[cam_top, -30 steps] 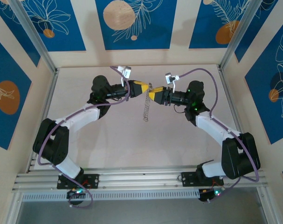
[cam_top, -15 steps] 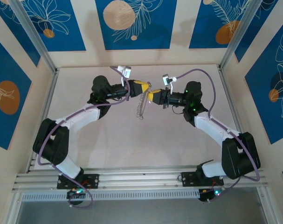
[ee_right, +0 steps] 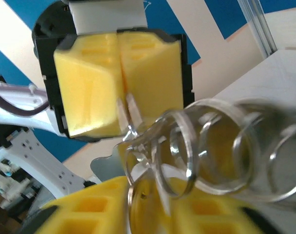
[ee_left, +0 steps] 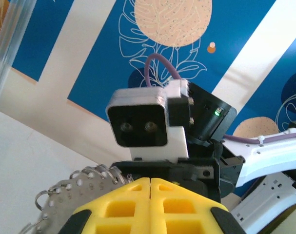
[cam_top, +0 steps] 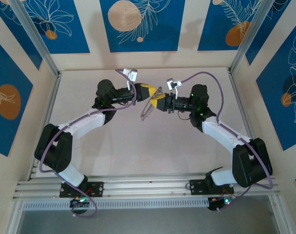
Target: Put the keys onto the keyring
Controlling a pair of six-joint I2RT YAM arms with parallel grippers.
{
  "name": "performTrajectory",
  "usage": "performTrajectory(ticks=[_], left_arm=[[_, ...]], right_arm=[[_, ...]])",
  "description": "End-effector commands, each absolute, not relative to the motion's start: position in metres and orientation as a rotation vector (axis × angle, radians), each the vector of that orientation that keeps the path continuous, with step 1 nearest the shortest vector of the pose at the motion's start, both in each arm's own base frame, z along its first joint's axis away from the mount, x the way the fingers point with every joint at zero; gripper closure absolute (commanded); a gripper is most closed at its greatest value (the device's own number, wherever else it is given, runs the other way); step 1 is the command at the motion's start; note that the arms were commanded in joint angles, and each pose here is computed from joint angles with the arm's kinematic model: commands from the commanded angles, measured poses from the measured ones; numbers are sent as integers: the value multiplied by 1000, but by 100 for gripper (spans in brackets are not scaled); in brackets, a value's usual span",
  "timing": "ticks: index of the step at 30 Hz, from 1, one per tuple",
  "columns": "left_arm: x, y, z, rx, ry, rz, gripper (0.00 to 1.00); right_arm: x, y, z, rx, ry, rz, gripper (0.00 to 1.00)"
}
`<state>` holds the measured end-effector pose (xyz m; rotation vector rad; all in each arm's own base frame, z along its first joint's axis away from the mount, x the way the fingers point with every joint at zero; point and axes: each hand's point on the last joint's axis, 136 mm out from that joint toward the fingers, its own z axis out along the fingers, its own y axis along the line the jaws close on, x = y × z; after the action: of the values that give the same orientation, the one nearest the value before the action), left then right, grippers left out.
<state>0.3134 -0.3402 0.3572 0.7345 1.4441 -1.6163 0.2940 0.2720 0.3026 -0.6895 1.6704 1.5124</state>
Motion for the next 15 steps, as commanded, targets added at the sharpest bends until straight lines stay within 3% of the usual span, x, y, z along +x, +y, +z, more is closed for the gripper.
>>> performTrajectory(ticks=[1,8,15], left_arm=[[304,-339,384,744,1332,-1611,100],[309,-337,385,685,1319,-1635,100],[319,-332,384,575,1314,-1649,100]], right_arm=[[291,261,305,-664,1674,1482,60],[274,231,312,-592,1654,1407,54],[279,219,356,-533,1555,1347,54]])
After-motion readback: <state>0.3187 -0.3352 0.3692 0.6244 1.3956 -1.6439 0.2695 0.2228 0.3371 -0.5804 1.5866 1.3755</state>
